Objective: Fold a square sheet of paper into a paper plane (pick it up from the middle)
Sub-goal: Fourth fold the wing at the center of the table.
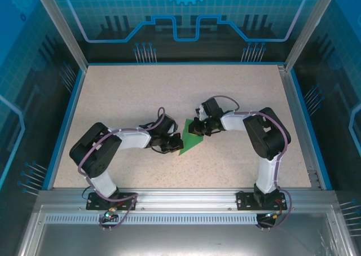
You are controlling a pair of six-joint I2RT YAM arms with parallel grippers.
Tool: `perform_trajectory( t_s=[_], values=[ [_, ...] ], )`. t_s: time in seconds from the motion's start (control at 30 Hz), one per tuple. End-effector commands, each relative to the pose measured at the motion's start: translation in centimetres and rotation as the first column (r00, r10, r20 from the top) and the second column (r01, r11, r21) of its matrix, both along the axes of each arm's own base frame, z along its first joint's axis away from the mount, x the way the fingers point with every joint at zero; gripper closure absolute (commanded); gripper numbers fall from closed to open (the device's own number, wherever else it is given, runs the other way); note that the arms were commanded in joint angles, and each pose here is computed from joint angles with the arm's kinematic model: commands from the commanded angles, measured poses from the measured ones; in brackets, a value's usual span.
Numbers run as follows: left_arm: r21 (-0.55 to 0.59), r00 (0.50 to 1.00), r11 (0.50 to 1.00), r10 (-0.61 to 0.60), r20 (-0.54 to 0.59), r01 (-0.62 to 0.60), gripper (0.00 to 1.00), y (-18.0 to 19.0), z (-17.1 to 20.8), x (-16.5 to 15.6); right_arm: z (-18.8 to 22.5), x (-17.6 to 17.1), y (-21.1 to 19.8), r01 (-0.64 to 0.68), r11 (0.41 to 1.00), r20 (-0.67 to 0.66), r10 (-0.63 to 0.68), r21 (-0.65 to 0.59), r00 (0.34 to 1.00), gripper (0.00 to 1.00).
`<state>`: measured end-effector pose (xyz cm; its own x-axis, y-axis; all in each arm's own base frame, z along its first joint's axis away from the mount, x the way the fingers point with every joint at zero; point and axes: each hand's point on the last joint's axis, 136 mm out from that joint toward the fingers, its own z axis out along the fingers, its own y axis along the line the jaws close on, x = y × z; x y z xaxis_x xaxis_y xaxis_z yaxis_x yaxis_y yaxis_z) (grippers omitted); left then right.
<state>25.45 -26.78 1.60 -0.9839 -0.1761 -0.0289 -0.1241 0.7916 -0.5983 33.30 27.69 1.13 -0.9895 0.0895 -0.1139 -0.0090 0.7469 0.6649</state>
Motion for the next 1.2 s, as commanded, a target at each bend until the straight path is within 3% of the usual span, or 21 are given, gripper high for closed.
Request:
perform_trajectory(
  t_s=[0.0,0.27,0.57,0.77,1.0,1.17],
  values=[
    [0.063,0.998,0.998,-0.019,-0.054,0.023,0.91,1.2,1.3,-2.0,-3.5,-1.4,-2.8,0.02,0.993,-0.069,-0.027,-0.113,0.997,0.92],
    [-0.148,0.999,0.988,0.035,0.005,-0.034,0.84,-1.7,6.9,1.0,-3.9,-1.8,-3.2,0.027,0.993,-0.083,-0.037,-0.118,0.996,0.92],
    [-0.248,0.993,0.963,0.094,-0.065,-0.108,0.82,-4.2,4.4,3.4,-4.6,-2.2,-3.3,0.027,0.992,-0.097,-0.039,-0.122,0.995,0.92],
    [-0.188,0.985,0.971,0.123,-0.124,-0.145,0.82,-3.5,0.8,2.9,-5.0,-2.7,-3.6,0.029,0.991,-0.108,-0.043,-0.131,0.993,0.92],
    [-0.055,0.965,0.988,0.131,-0.229,-0.148,0.83,-0.4,-3.6,-1.2,-5.3,-2.7,-3.7,0.03,0.99,-0.113,-0.046,-0.138,0.992,0.92],
    [-0.024,0.962,0.992,0.117,-0.248,-0.127,0.83,1.3,-4.1,-3.7,-5.4,-2.6,-3.8,0.027,0.989,-0.113,-0.044,-0.148,0.993,0.92]
  ],
)
